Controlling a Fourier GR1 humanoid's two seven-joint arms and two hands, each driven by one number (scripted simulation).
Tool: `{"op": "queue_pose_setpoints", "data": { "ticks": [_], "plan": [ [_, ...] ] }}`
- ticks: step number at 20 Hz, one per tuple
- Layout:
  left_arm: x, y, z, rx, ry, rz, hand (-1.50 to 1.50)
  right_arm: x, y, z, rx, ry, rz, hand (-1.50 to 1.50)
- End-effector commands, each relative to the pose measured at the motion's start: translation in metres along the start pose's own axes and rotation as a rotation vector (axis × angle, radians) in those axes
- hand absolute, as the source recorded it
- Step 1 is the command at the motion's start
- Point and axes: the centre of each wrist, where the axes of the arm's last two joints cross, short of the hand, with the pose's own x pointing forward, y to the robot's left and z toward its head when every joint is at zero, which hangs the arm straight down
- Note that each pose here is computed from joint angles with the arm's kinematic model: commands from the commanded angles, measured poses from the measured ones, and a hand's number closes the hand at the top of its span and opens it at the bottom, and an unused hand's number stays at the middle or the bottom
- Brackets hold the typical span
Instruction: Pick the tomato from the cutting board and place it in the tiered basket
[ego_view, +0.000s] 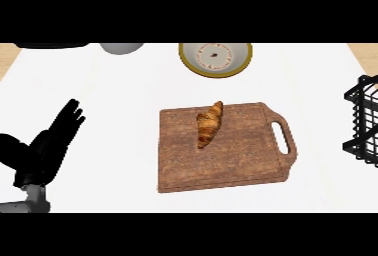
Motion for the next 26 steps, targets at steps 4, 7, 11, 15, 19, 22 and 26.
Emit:
{"op": "queue_pose_setpoints", "data": {
  "ticks": [4, 7, 11, 15, 19, 22, 26],
  "plan": [
    [0.005, -0.012, -0.006, -0.017, 0.011, -0.001, 0.0, 0.045, 0.004, -0.034, 0.015, 0.014, -0.014, 1.5],
    [-0.01, 0.01, 0.004, -0.019, 0.003, -0.017, 0.0, 0.056, 0.044, -0.042, 0.013, 0.024, -0.038, 1.5],
    [-0.001, 0.001, -0.008, -0.032, -0.004, -0.005, 0.0, 0.085, 0.046, -0.063, 0.033, 0.057, -0.014, 1.5],
    [-0.006, -0.014, -0.004, -0.047, 0.006, -0.007, 0.0, 0.093, 0.065, -0.081, 0.077, 0.119, -0.007, 1.5],
    [-0.007, -0.011, -0.007, -0.043, 0.011, 0.012, 0.0, 0.074, 0.076, -0.072, 0.105, 0.137, -0.007, 1.5],
    [-0.003, -0.016, -0.019, -0.034, 0.002, -0.002, 0.0, 0.078, 0.098, -0.09, 0.106, 0.129, -0.001, 1.5],
    [-0.004, -0.012, -0.013, -0.015, -0.003, 0.003, 0.0, 0.064, 0.125, -0.079, 0.085, 0.115, 0.039, 1.5]
  ]
}}
